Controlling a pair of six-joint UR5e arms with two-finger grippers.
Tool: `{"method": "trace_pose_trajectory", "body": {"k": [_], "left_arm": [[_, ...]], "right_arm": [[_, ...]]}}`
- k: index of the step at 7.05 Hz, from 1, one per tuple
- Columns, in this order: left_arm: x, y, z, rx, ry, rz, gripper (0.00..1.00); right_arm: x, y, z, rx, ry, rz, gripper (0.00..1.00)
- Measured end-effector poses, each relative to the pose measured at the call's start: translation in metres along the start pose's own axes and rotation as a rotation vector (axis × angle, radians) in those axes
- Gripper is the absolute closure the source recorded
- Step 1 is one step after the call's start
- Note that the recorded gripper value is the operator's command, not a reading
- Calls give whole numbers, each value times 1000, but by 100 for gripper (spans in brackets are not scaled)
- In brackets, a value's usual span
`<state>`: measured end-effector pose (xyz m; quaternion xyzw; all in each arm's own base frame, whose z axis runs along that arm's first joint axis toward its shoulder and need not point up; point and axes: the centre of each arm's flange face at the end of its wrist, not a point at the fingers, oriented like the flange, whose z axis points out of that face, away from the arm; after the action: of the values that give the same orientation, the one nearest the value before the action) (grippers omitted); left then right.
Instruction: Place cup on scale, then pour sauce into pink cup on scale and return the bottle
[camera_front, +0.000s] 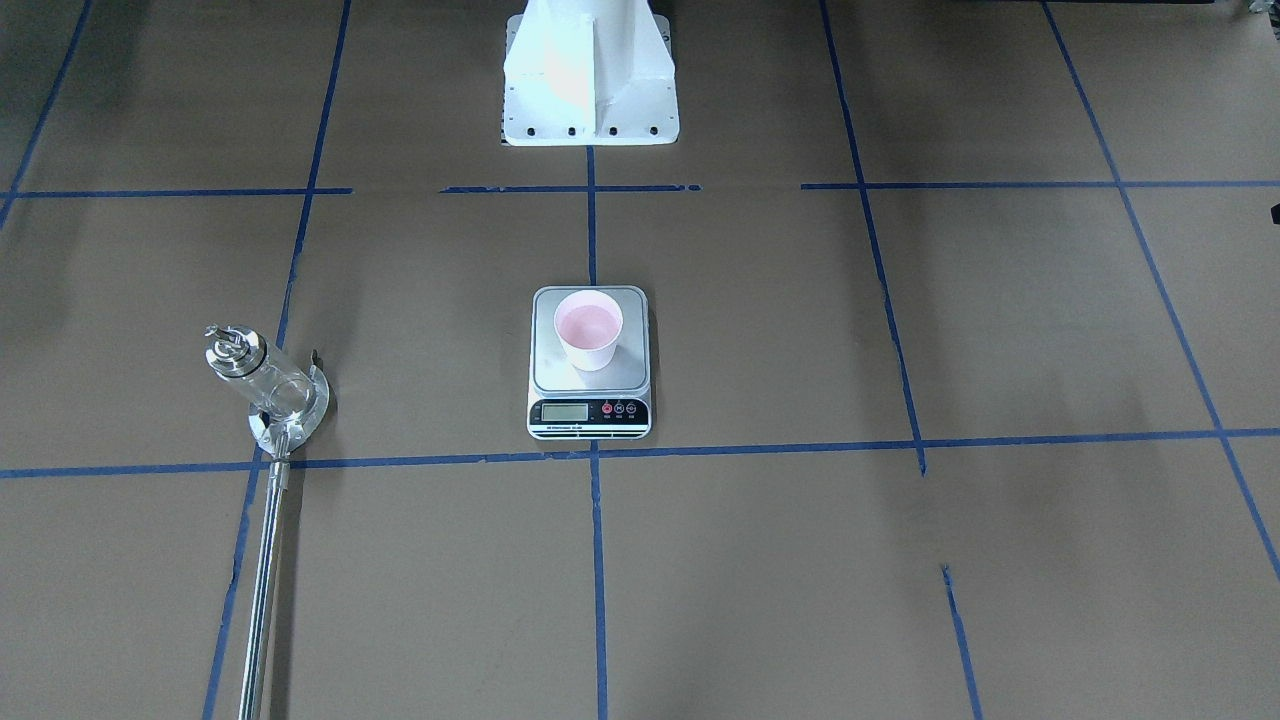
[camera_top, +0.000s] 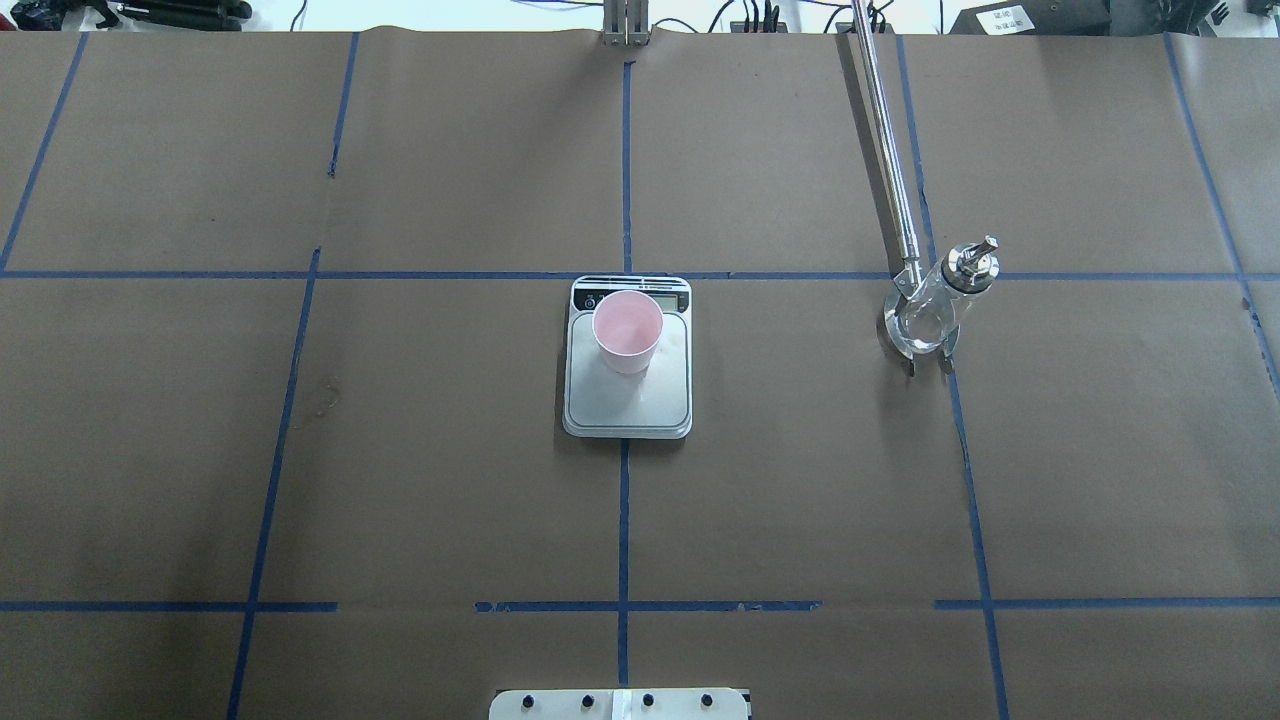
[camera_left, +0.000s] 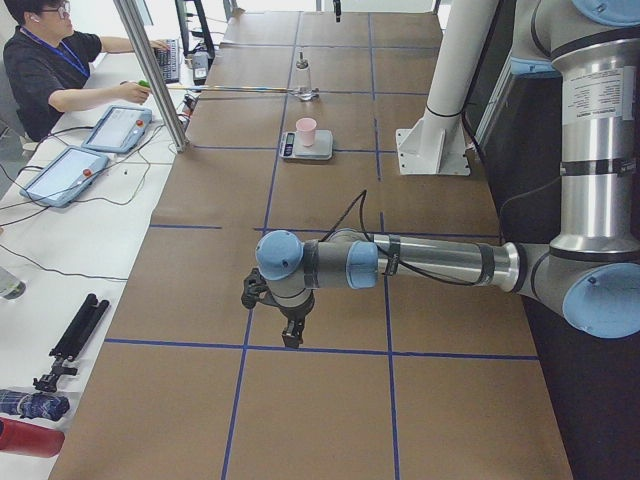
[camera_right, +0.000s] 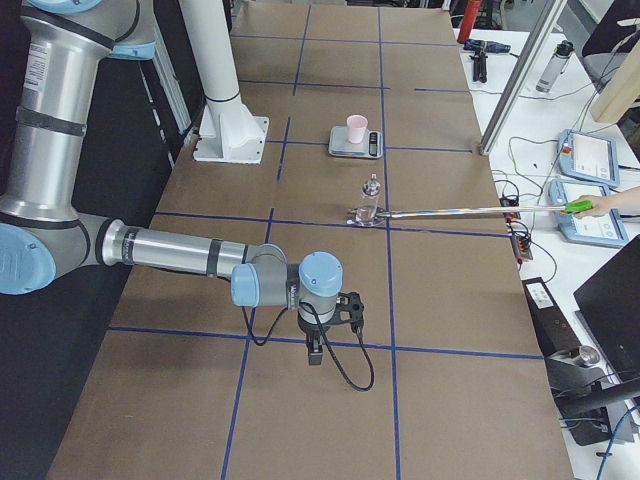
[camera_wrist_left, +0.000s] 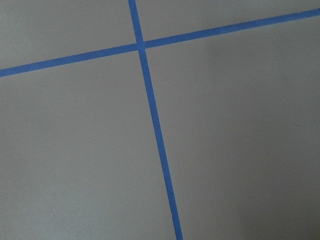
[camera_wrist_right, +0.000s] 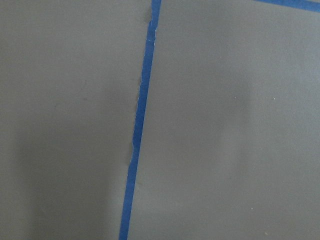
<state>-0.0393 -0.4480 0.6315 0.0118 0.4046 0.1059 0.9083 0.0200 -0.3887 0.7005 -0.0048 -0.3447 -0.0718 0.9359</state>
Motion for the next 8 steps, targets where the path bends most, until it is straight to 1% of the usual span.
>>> {"method": "trace_pose_trajectory", "body": {"k": [8], "left_arm": [[3,-2,1,-1,4,7,0]], "right_arm": [[-1,-3,-2,5,4,-4,0]]}}
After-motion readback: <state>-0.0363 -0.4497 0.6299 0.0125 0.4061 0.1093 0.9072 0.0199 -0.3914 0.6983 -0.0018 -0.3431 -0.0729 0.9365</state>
